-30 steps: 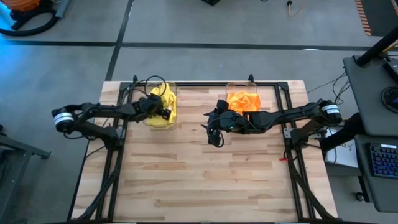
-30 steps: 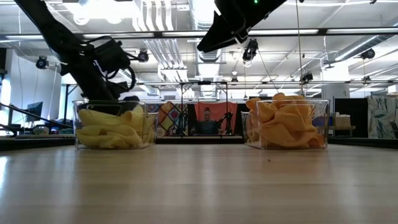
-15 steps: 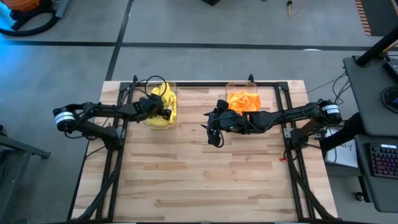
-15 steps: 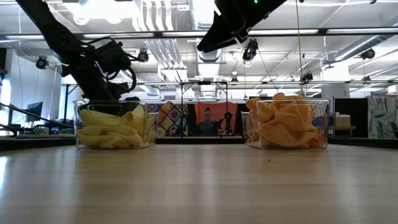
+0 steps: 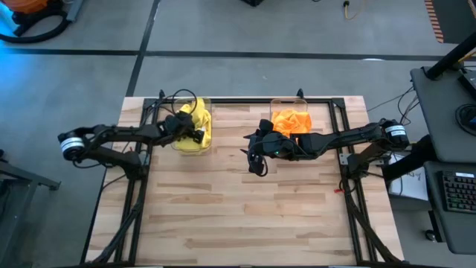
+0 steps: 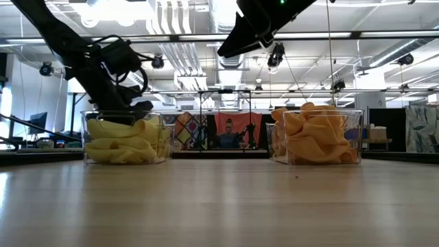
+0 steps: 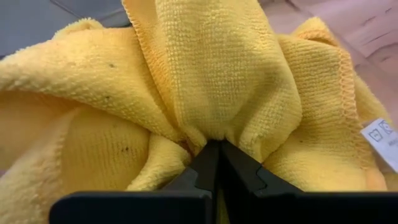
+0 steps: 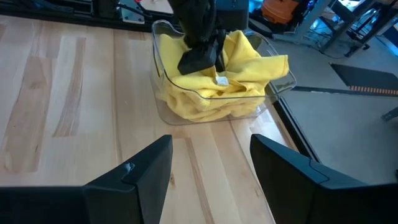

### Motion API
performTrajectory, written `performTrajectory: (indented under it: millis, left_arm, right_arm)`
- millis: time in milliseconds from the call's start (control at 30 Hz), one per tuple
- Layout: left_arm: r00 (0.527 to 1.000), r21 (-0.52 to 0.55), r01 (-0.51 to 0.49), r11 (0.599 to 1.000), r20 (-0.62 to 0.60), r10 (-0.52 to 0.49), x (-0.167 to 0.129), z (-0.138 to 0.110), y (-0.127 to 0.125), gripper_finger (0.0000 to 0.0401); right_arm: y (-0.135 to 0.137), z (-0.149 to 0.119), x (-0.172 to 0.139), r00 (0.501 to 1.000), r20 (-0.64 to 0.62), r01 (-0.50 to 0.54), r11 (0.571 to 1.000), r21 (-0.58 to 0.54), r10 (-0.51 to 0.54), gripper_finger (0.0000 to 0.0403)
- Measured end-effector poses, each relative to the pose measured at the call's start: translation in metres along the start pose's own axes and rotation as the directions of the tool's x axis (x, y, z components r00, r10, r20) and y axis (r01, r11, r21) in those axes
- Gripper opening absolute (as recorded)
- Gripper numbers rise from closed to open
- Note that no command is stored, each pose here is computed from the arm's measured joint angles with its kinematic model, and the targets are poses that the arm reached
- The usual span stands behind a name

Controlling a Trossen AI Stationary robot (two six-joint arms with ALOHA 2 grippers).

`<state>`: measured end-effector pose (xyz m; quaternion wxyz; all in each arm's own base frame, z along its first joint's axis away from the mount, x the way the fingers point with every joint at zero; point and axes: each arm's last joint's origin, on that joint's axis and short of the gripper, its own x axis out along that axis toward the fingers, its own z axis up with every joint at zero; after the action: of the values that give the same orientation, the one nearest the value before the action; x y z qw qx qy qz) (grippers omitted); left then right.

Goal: Sort microfiber towel by color & place in baskets
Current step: Put the yellow microfiber cloth into the left transparent bin, then return to Home Position

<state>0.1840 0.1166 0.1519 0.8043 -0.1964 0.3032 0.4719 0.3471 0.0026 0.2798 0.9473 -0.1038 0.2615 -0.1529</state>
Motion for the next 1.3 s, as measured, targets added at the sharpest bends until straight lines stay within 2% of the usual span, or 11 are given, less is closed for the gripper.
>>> performTrajectory:
  millis: [433, 933, 1133, 1300]
  left_arm:
    - [0.998, -0.021, 0.029, 0.999, 0.056, -0.028, -0.016, 0.008, 0.003, 0.0]
    - [0.972, -0.035, 0.099, 0.994, 0.219, -0.089, -0.057, 0.024, 0.014, 0.0]
    - [0.938, 0.037, 0.179, 0.983, 0.296, -0.182, -0.082, 0.025, 0.012, 0.0]
    - [0.865, 0.125, 0.267, 0.956, 0.407, -0.295, -0.118, 0.022, 0.008, 0.0]
  right_arm:
    - [0.0, 0.0, 0.0, 1.0, 0.0, 0.0, 1.0, 0.0, 0.0, 0.0215]
    - [0.0, 0.003, 0.0, 1.0, 0.026, 0.004, 0.999, -0.034, -0.003, 0.0215]
    - [-0.001, 0.006, -0.009, 0.999, 0.053, 0.001, 0.998, -0.068, 0.002, 0.0204]
    - [-0.003, -0.006, -0.022, 0.998, 0.06, 0.0, 0.997, -0.076, 0.005, 0.0182]
